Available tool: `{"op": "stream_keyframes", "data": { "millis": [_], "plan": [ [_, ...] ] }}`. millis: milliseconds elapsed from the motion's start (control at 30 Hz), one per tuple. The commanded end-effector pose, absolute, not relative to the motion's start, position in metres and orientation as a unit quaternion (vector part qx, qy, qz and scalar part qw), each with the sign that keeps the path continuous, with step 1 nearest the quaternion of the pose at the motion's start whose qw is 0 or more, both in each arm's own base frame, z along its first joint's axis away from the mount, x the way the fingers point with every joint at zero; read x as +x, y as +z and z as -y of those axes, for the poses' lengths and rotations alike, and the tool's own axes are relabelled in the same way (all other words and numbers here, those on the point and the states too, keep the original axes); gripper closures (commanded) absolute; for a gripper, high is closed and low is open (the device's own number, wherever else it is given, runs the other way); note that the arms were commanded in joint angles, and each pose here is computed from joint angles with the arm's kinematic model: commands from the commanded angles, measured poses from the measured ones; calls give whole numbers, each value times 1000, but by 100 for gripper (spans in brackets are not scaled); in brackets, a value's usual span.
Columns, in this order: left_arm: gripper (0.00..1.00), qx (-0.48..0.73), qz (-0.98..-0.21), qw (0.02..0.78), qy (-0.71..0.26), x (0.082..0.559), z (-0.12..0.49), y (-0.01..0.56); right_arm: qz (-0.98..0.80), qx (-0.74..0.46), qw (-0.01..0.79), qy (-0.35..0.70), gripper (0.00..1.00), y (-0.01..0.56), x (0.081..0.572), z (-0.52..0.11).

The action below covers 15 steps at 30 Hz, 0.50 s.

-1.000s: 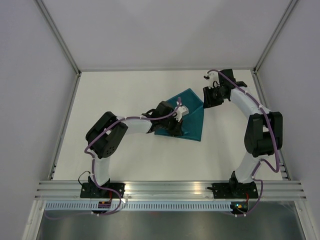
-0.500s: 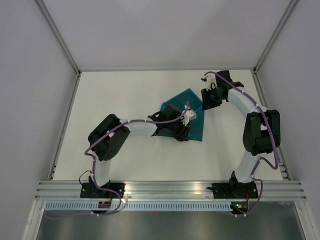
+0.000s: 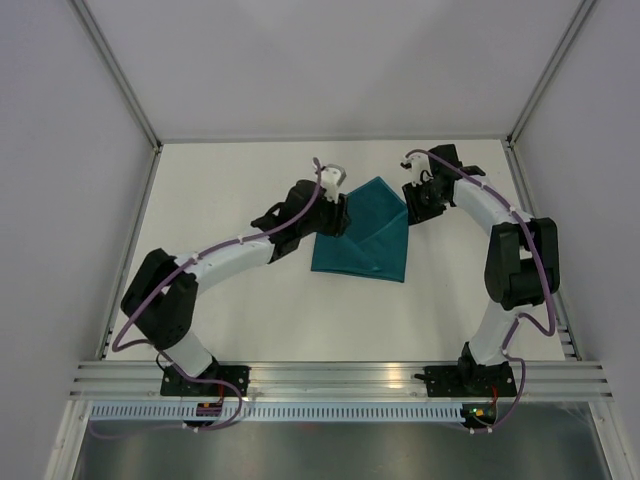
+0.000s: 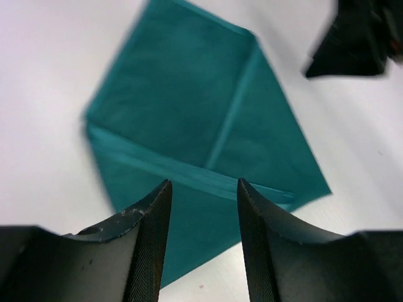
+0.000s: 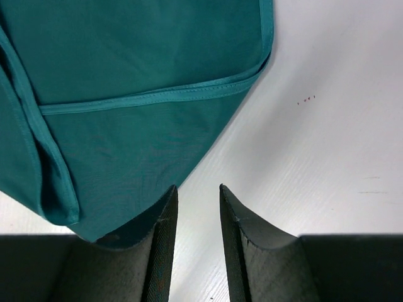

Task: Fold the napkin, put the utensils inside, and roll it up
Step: Fold the napkin

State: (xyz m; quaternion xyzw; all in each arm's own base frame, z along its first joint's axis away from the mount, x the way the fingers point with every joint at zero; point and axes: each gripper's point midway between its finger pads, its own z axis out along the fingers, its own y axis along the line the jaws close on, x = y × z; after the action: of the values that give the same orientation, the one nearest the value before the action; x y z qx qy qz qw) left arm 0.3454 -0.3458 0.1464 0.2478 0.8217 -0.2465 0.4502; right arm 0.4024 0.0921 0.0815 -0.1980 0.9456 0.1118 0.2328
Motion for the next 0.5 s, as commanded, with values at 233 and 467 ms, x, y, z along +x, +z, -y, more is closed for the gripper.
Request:
{"op": "stream_keyframes", "data": {
  "millis": [233, 467],
  "plan": [
    [54, -25, -911, 386, -144, 370, 213, 85, -959, -218, 173, 58, 62, 37, 376, -74],
    [55, -22, -928, 345, -137, 373, 218, 52, -960, -235, 143, 50, 62, 17, 359, -77]
  ]
}}
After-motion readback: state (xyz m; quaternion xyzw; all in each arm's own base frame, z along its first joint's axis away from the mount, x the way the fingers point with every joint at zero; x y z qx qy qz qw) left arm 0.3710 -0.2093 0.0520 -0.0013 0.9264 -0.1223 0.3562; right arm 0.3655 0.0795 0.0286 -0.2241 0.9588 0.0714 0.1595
